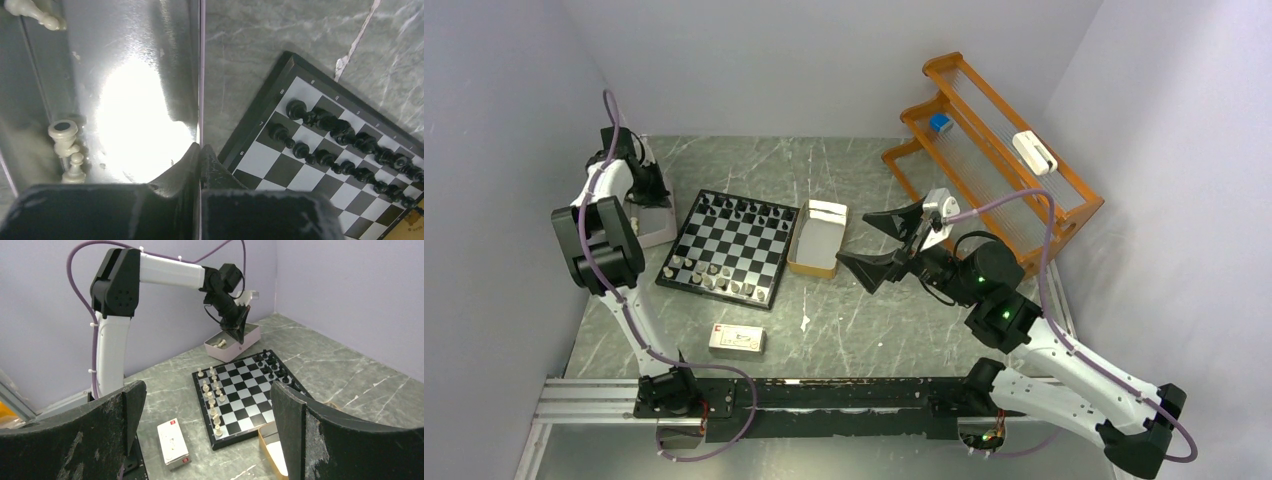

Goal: Set up the chess pieces on the board
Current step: Adjust the storage box at the center of the board.

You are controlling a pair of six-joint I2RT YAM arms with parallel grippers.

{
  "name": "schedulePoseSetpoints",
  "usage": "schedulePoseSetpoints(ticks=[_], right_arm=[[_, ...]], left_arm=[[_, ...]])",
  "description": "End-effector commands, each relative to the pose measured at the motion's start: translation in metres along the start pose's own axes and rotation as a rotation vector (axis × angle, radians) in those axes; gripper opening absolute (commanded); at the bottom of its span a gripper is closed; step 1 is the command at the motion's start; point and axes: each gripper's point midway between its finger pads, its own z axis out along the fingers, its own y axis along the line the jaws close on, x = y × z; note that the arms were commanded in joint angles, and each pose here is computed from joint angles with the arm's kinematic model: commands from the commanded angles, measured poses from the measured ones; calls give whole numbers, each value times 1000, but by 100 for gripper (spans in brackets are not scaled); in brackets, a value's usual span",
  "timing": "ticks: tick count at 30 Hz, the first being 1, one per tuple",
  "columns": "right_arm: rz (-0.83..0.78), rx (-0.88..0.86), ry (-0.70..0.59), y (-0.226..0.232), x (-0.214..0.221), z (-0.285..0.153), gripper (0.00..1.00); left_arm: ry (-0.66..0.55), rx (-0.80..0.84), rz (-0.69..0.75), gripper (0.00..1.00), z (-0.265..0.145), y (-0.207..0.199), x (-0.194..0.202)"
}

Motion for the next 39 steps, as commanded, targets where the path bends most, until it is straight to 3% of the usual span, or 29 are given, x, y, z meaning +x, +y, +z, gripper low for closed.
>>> schedulePoseSetpoints(ticks=[1, 7, 17, 22, 26, 32, 35, 39], right_arm=[[3, -28, -38, 5, -6, 1, 100], [-19, -32, -46, 5, -7, -1, 100], [1, -49, -53, 8, -3, -1, 100], [27, -72, -56, 12, 0, 2, 100], [29, -82, -48, 15, -3, 2, 100], [68, -43, -26, 6, 15, 4, 100], [34, -41, -44, 6, 4, 5, 100], [-17, -45, -73, 7, -8, 3, 100]], left_arm=[[-48, 42, 118, 5, -9, -11, -2], [-37, 15, 304, 5, -9, -26, 11], [-6, -18, 329, 7, -21, -25, 23], [-16, -10, 311, 37, -34, -30, 17], [-51, -4, 303, 45, -50, -37, -5], [-167, -104, 230, 43, -66, -31, -53], [-181, -217, 181, 41, -58, -9, -61], [-191, -249, 130, 37, -39, -1, -57]])
